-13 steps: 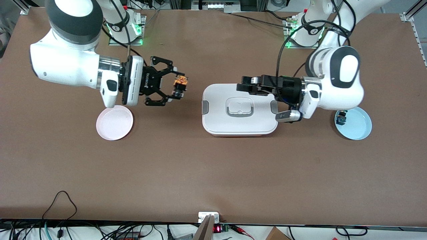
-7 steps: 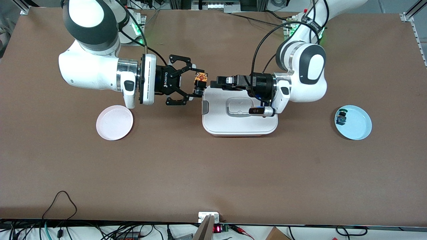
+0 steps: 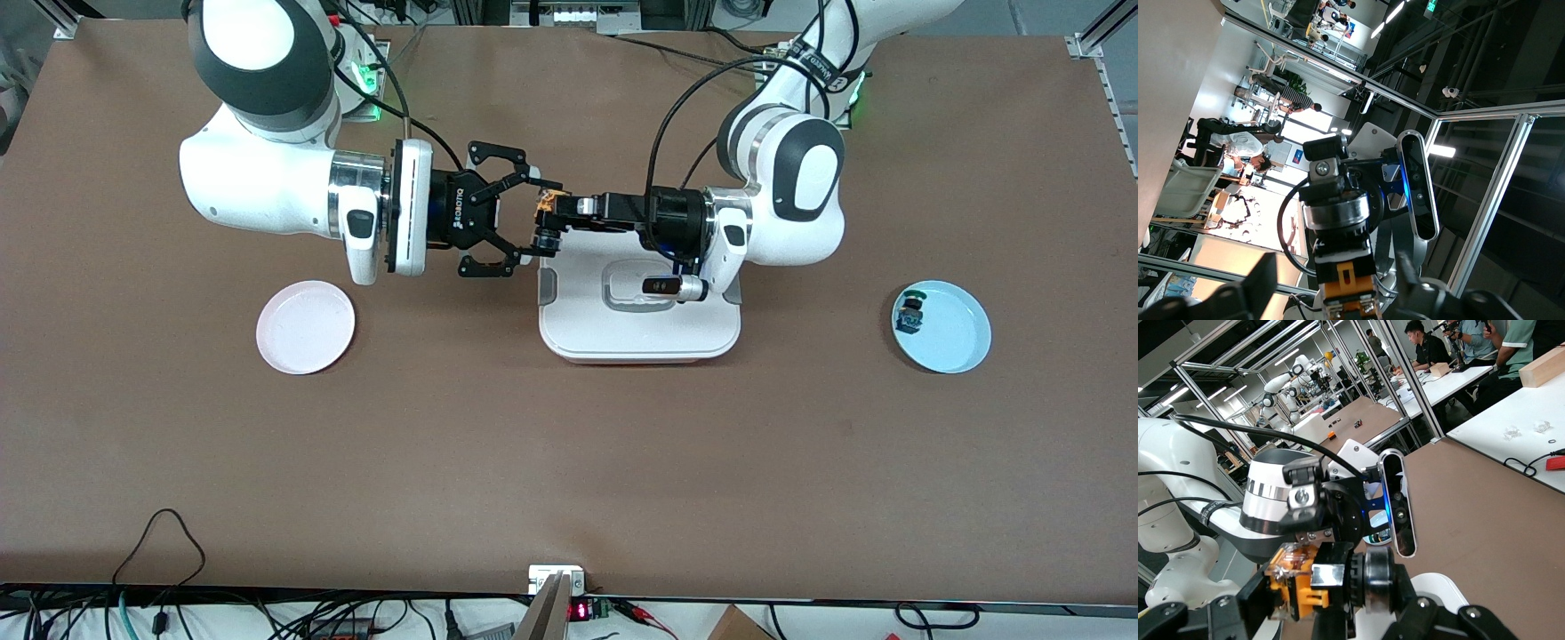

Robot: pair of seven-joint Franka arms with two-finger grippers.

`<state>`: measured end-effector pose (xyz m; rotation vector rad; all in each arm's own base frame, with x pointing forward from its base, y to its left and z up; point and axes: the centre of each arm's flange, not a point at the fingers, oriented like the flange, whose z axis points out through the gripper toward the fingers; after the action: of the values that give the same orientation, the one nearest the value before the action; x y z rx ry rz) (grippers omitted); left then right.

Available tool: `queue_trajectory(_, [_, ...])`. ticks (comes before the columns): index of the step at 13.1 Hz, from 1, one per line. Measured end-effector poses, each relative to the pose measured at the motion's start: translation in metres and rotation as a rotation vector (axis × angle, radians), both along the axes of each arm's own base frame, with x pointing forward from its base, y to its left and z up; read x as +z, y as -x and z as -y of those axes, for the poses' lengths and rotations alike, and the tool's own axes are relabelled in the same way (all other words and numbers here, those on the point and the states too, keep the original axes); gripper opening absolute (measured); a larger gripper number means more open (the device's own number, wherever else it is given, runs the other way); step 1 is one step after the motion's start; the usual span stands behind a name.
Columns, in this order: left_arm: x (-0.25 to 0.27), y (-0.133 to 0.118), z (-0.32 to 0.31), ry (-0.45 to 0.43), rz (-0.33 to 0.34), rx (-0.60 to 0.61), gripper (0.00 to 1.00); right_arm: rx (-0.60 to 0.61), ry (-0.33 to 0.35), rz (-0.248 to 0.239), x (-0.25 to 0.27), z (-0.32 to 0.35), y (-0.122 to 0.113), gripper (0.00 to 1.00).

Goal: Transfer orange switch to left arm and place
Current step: 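Open the right gripper and draw it back while the left gripper holds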

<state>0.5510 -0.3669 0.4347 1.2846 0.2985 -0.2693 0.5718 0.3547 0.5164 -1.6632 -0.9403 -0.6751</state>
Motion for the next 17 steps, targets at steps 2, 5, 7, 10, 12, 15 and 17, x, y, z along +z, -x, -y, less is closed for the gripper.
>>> queue_trajectory(2, [0.001, 0.001, 0.002, 0.002, 0.003, -0.004, 0.66, -0.003, -0.001, 0.000, 0.000, -0.001, 0.000, 0.74])
queue_trajectory(5, [0.004, 0.000, 0.001, 0.014, -0.010, 0.001, 0.34, -0.001, -0.003, 0.013, -0.002, -0.001, 0.000, 0.74])
queue_trajectory(7, [0.005, -0.001, 0.000, 0.015, -0.010, 0.002, 0.34, -0.003, -0.010, 0.012, -0.002, -0.001, 0.000, 0.74])
queue_trajectory(10, [0.005, -0.001, 0.000, 0.015, -0.003, 0.004, 0.34, -0.014, -0.021, 0.006, -0.001, -0.001, -0.001, 0.81])
queue_trajectory(12, [0.005, -0.002, -0.001, 0.014, 0.007, 0.010, 0.34, -0.034, -0.027, 0.000, 0.000, 0.002, -0.004, 0.99])
queue_trajectory(15, [0.011, -0.011, -0.018, 0.021, 0.027, 0.032, 0.34, -0.058, -0.033, -0.027, 0.004, 0.022, -0.014, 1.00])
queue_trajectory(17, [0.016, -0.018, -0.035, -0.025, 0.074, 0.026, 0.34, -0.027, -0.049, -0.039, 0.013, 0.051, -0.025, 1.00])
